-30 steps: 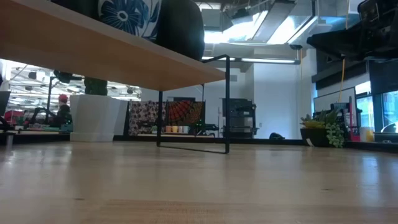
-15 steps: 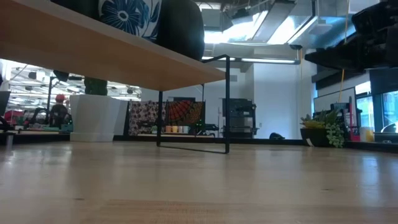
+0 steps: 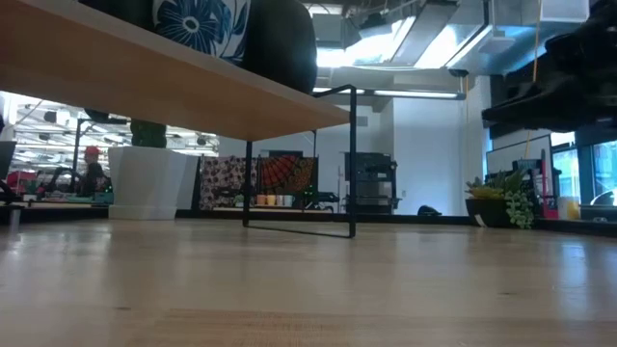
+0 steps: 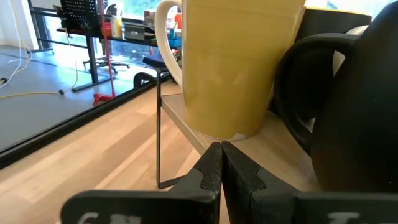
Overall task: Place coffee mugs
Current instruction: Return to Home Position
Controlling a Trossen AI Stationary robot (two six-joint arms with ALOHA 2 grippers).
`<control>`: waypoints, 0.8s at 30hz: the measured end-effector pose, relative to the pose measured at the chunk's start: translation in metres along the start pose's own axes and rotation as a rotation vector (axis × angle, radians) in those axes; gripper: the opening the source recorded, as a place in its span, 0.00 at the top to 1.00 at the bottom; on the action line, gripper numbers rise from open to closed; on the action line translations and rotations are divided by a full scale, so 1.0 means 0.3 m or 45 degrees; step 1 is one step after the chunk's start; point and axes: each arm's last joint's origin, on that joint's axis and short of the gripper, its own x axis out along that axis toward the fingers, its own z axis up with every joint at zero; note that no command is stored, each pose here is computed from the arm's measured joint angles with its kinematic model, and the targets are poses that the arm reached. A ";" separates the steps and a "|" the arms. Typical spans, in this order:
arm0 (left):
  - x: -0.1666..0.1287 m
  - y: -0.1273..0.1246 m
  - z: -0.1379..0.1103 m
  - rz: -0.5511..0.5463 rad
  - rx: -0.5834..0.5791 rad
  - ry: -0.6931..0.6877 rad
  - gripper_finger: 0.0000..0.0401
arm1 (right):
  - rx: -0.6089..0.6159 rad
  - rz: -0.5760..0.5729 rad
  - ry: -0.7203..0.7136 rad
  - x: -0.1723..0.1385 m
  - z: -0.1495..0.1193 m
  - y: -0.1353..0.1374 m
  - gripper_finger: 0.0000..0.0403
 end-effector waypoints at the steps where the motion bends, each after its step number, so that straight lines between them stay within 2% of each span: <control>1: 0.000 0.000 0.000 0.000 0.000 0.000 1.00 | -0.002 0.029 -0.001 0.000 -0.001 0.002 0.80; 4: 0.000 0.000 0.000 0.001 0.000 0.000 1.00 | 0.010 0.172 -0.060 -0.001 0.007 0.012 0.80; 8: 0.000 0.000 0.000 0.001 0.001 0.001 1.00 | -0.028 0.460 -0.303 -0.015 0.051 0.026 0.80; 10: 0.000 0.000 0.000 0.001 0.001 0.000 1.00 | -0.045 0.556 -0.363 -0.024 0.059 0.031 0.80; 13: 0.000 0.000 -0.001 0.001 0.001 0.001 1.00 | -0.057 0.556 -0.408 -0.037 0.066 0.028 0.80; 15: 0.000 0.000 -0.001 0.001 0.001 0.001 1.00 | -0.089 0.559 -0.374 -0.044 0.052 0.030 0.80; 20: 0.000 0.000 0.000 0.002 0.001 0.000 1.00 | -0.181 0.490 -0.400 -0.059 0.057 0.023 0.80; 24: 0.000 0.000 0.000 0.002 0.001 0.000 1.00 | -0.206 0.537 -0.438 -0.067 0.064 0.025 0.80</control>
